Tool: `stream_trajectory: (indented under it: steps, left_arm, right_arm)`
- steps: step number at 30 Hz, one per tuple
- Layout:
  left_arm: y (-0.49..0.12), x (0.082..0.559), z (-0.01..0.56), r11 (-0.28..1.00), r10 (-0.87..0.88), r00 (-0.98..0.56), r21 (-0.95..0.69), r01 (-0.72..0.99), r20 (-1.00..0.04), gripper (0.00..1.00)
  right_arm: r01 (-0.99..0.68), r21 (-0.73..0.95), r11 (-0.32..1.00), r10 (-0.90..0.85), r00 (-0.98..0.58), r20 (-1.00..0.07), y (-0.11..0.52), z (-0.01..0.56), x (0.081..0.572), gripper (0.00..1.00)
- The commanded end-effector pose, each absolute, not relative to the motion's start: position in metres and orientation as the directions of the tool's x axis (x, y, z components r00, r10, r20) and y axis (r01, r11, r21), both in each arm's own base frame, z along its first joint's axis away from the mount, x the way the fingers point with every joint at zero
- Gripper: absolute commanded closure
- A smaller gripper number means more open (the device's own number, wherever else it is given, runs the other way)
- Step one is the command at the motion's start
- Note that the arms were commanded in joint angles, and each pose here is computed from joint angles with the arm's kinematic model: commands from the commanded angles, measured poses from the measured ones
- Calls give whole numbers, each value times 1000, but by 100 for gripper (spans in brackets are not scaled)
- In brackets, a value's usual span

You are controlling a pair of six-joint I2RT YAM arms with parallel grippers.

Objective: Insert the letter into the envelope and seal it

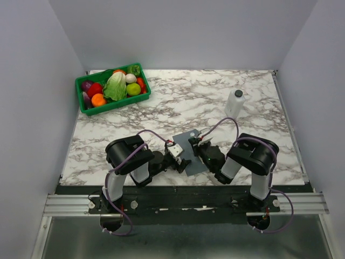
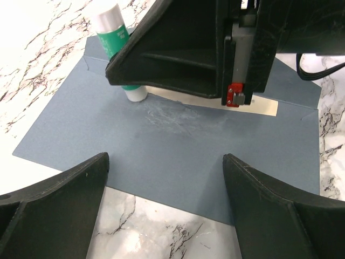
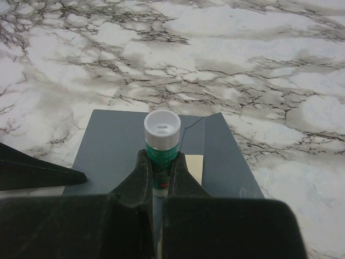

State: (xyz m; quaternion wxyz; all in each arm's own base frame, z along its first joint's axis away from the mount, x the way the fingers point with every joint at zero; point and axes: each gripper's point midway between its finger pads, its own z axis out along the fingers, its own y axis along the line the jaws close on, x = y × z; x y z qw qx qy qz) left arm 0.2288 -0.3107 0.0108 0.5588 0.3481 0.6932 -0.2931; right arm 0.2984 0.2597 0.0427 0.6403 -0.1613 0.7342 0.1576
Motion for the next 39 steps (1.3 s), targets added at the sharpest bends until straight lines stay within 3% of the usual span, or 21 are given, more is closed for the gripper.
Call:
stream_trajectory:
  steps: [1, 12, 28, 39]
  left_arm:
    - [-295, 235, 7, 635, 111, -132, -32, 772, -985, 6]
    - [-293, 237, 9, 643, 103, -137, -39, 765, -985, 6]
    - [-295, 238, 11, 639, 93, -135, -45, 768, -987, 6]
    - [-292, 237, 10, 644, 97, -139, -44, 764, -986, 6]
  right_arm:
    - [-480, -57, 876, -168, -192, -967, 261, 6, 280, 99]
    - [-338, -29, 941, -111, -225, -968, 222, -1, 275, 99]
    - [-446, -65, 893, -182, -226, -957, 251, -8, 255, 99]
    - [-307, -64, 949, -142, -239, -961, 214, -10, 254, 99]
